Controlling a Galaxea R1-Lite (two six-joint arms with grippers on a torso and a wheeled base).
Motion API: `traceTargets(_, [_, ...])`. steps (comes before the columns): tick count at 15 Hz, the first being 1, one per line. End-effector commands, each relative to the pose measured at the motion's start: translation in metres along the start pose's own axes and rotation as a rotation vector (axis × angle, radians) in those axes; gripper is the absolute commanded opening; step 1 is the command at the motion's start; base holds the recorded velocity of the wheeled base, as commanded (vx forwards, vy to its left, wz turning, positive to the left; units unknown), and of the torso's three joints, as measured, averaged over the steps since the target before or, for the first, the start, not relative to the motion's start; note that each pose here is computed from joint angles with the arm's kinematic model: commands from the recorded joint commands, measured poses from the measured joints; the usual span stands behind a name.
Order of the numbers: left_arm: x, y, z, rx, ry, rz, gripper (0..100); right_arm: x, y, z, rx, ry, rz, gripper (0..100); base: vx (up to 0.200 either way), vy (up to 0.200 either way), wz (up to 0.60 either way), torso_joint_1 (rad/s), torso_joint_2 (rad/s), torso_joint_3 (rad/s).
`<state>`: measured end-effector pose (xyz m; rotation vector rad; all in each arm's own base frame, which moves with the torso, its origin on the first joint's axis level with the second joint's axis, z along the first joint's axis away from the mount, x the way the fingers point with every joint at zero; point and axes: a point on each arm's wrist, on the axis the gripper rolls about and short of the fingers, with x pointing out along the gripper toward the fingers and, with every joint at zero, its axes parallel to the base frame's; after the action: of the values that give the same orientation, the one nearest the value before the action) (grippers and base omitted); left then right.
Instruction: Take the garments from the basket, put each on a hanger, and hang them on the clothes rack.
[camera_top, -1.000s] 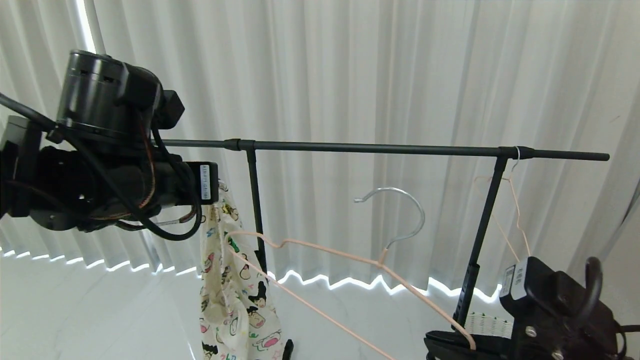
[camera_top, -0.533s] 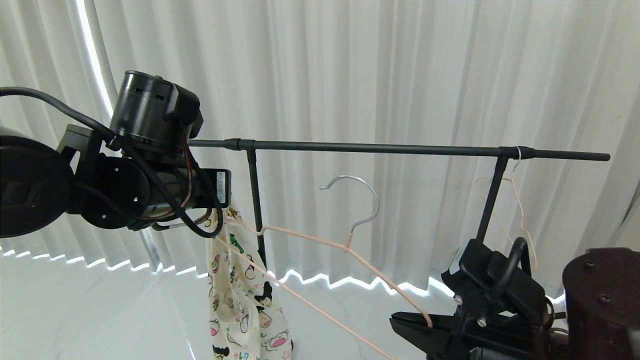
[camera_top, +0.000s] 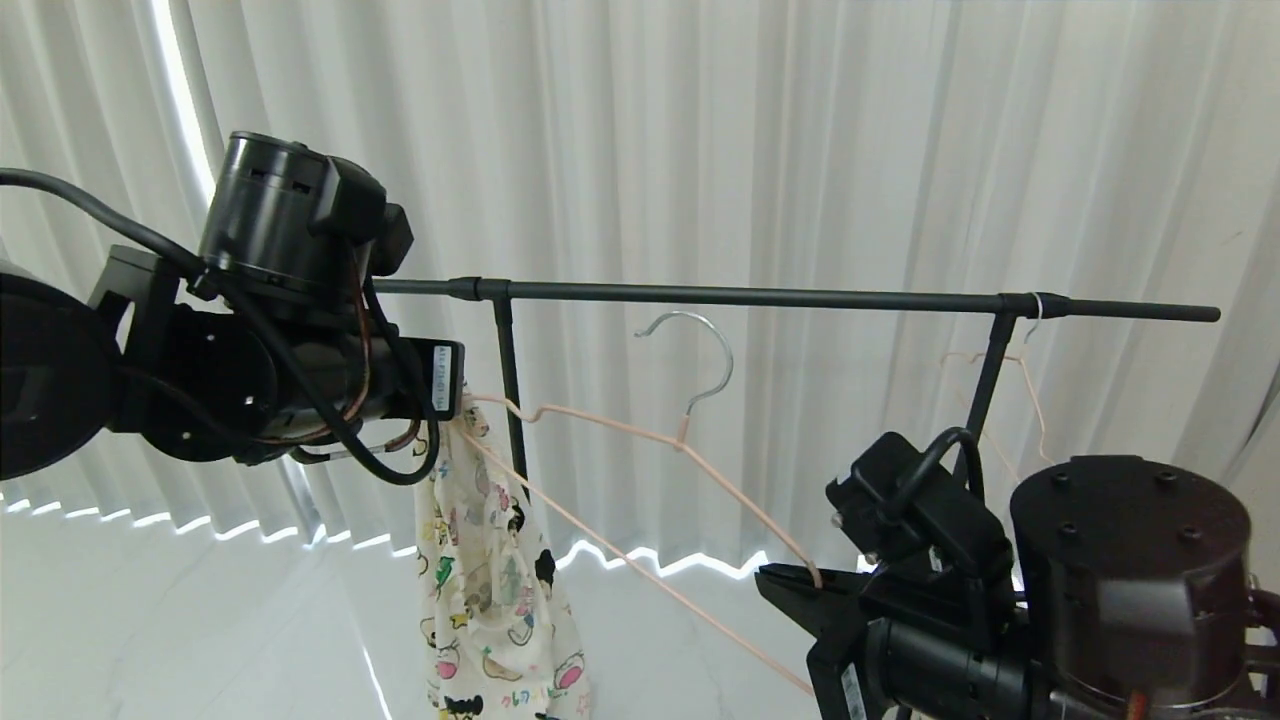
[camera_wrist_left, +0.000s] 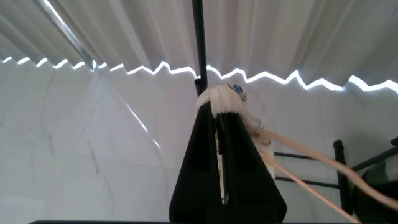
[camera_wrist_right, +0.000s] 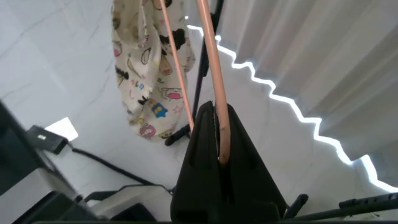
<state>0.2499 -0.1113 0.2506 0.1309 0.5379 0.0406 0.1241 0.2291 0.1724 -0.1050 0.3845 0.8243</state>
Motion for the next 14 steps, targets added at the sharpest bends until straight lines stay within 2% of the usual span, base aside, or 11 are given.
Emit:
traceTargets(1, [-0.008, 0.003, 0.001, 0.003, -0.016, -0.016, 0, 0.008, 0.001, 0.0, 0.0, 0.006, -0.008, 0, 0.0, 0.0, 0.0, 0.0, 0.0, 0.0])
traceTargets(5, [-0.026, 0.011, -0.007, 0.103, -0.026, -0.136, 0, 0.018, 0.005, 0.005, 0.003, -0.013, -0.001, 0, 0.0, 0.0, 0.0, 0.0, 0.0, 0.0])
traceTargets(7, [-0.032, 0.012, -0.006, 0.126, -0.04, -0.172, 0, 0.019, 0.009, 0.003, -0.003, -0.003, 0.013, 0, 0.0, 0.0, 0.0, 0.0, 0.0, 0.0])
traceTargets(9, [-0.038, 0.016, -0.007, 0.184, -0.06, -0.221, 0, 0.02, 0.014, -0.003, -0.011, 0.018, 0.029, 0, 0.0, 0.0, 0.0, 0.0, 0.0, 0.0])
traceTargets(12, [-0.038, 0.028, -0.014, 0.272, -0.052, -0.204, 0, 0.018, 0.014, -0.003, 0.005, 0.02, 0.034, 0, 0.0, 0.0, 0.0, 0.0, 0.0, 0.0])
traceTargets(14, [-0.044, 0.028, -0.016, 0.275, -0.064, -0.244, 0, 0.019, 0.015, -0.003, 0.004, 0.022, 0.038, 0, 0.0, 0.0, 0.0, 0.0, 0.0, 0.0])
